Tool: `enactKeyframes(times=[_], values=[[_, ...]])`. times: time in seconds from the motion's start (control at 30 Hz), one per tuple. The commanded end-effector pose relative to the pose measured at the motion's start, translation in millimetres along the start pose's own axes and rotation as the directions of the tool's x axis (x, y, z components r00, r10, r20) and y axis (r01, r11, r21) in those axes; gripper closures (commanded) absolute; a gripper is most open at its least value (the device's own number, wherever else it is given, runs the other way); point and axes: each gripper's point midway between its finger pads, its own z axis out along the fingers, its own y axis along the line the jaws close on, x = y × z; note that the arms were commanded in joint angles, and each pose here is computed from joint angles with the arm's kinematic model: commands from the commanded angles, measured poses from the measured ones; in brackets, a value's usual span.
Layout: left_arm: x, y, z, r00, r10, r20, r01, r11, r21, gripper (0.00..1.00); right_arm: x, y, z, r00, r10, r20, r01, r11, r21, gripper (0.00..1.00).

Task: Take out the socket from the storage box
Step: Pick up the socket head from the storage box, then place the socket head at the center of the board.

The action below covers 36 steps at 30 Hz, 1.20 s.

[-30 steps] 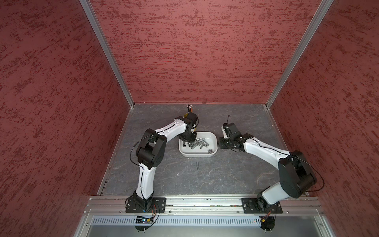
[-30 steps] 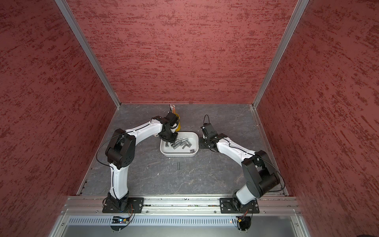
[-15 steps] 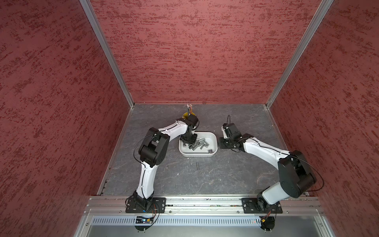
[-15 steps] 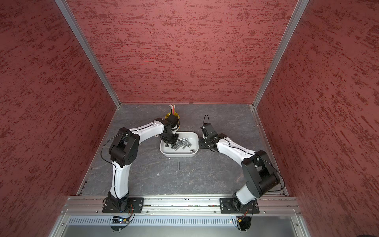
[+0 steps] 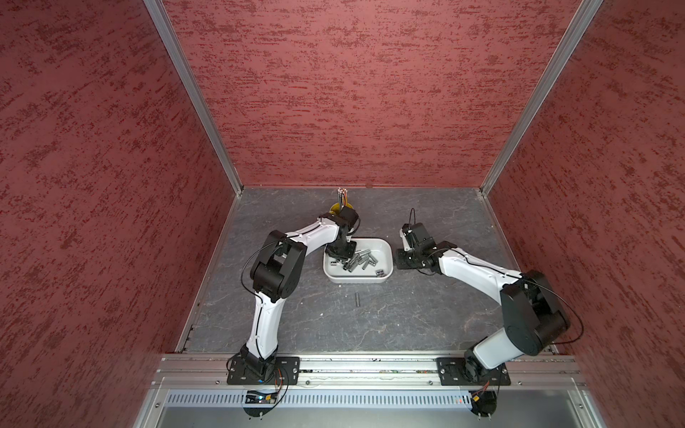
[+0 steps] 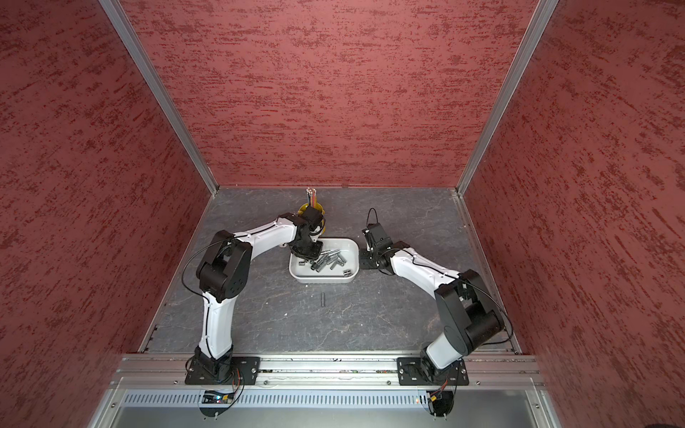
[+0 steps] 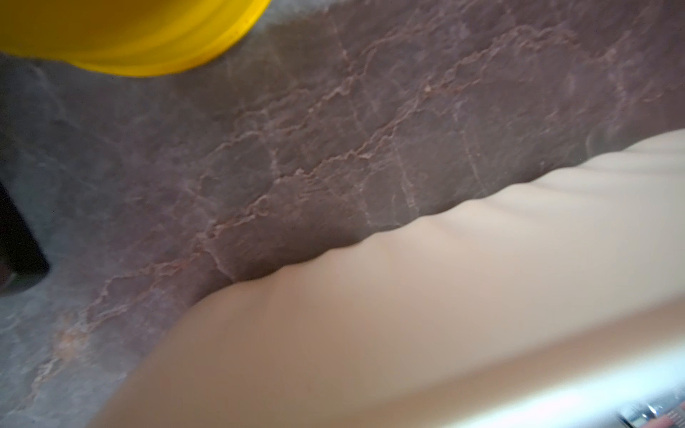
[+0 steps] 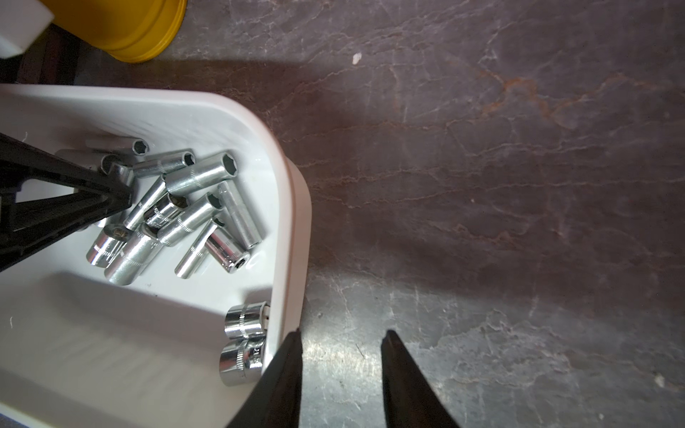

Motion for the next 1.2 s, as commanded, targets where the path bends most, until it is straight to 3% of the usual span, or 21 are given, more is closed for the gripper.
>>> enactKeyframes(times=[0.0,0.43,0.7,0.9,1.17], values=[[3.0,0.1,-15.7,1.000,-0.027,0.011,0.027,1.000,-0.007,0.91,-2.1,-0.4,-0.5,1.000,-0.006,-0.006,0.006,1.000,0.003,0.61],[12.4,-13.3,-71.7,0.994,-0.096,0.045,0.093,0.993,0.068,0.97,-3.4,0.2,-2.7,1.000,-0.008,-0.002,0.008,1.000,0.002,0.62],[37.3,-12.3,-97.7,0.985,-0.169,0.044,0.164,0.981,0.099,1.00,-4.3,0.3,-3.4,1.000,-0.011,0.001,0.011,1.000,0.003,0.62],[64.1,20.6,-111.9,0.969,-0.237,0.068,0.234,0.971,0.044,1.00,-4.5,0.7,-5.2,1.000,-0.014,0.002,0.014,1.000,0.000,0.62],[97.2,78.5,-95.1,0.919,-0.389,0.072,0.391,0.920,-0.016,1.00,-6.4,3.0,-8.7,1.000,-0.016,0.009,0.016,1.000,-0.010,0.62]])
